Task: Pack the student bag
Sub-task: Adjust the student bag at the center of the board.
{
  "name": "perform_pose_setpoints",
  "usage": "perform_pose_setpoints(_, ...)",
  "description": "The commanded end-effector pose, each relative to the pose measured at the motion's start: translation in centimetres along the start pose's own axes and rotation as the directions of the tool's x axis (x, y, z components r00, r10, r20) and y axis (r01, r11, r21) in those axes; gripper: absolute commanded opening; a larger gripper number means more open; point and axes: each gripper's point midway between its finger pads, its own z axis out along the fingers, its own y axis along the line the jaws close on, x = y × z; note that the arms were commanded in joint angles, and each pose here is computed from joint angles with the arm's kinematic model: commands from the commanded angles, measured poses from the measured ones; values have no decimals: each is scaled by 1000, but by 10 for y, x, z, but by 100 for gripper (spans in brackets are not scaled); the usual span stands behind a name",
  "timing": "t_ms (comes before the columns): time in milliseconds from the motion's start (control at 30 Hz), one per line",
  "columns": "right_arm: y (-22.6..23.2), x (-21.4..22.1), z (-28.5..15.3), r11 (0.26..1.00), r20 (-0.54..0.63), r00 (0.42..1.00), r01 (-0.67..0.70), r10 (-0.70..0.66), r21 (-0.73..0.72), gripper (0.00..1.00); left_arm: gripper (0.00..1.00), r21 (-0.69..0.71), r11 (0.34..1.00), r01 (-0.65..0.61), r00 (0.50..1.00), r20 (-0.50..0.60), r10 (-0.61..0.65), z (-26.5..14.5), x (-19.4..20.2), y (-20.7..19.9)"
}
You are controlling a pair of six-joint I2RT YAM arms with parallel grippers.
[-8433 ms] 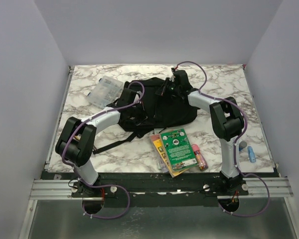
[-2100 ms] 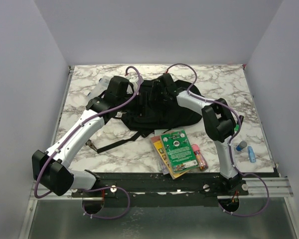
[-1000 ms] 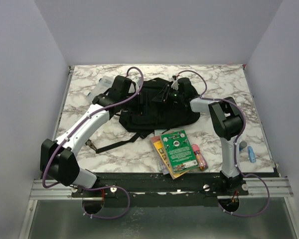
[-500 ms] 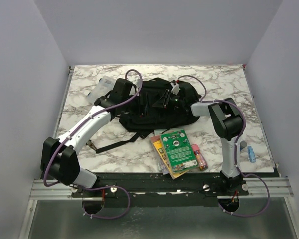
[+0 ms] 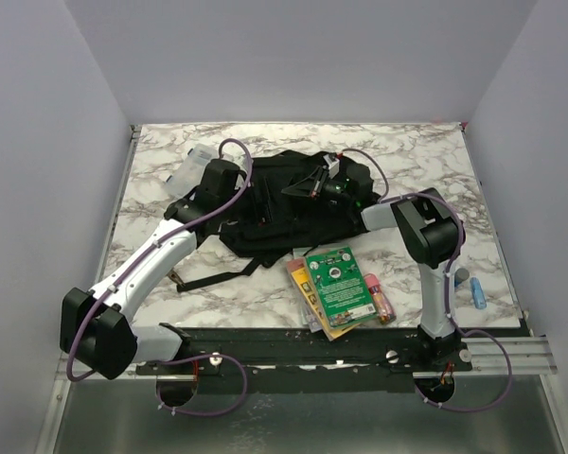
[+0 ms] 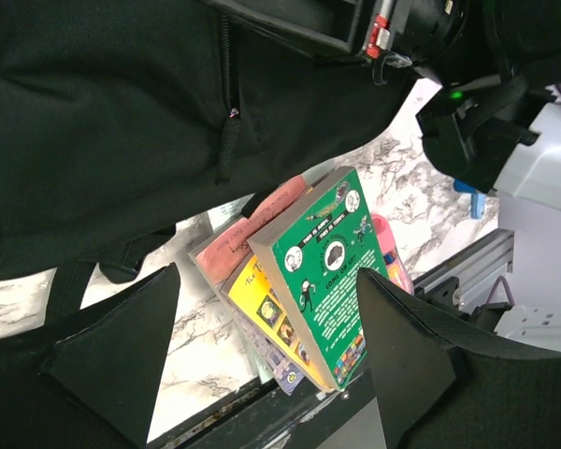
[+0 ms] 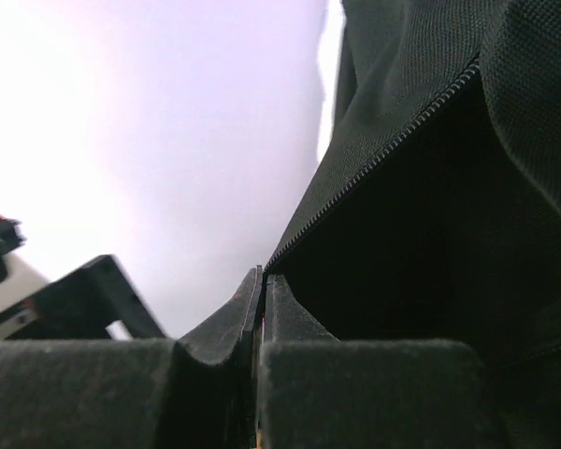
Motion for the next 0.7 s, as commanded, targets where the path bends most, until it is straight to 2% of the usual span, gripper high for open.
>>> perform_pose_setpoints(0, 57, 13, -7, 973, -68, 996, -73, 60, -219, 4, 79, 13, 999, 33, 998, 48, -34, -2, -7, -2)
perform_pose_setpoints(133, 36, 16, -6, 994, -58, 998, -29, 23, -109, 23, 79, 35, 999, 29, 999, 31, -30, -2, -5, -6)
perform_pose_setpoints(200, 22, 15, -7, 1000, -47, 999, 17, -17, -7, 35, 79, 40, 999, 21, 999, 31, -22, -4, -3, -7)
perform_pose_setpoints(333, -2, 11, -18, 971, -34, 993, 115, -111, 208, 51, 80, 55, 998, -13, 999, 39, 11, -9, -4, -10)
perform_pose_setpoints(500, -16, 2, -52, 856, -43, 965, 250, -259, 452, 64, 80, 71, 994, -82, 996, 51, 78, -18, -8, -16)
perform_pose_setpoints(667, -20, 3, -111, 684, -54, 937, 290, -344, 669, 70, 81, 74, 982, -172, 985, 38, 170, -28, -9, -20)
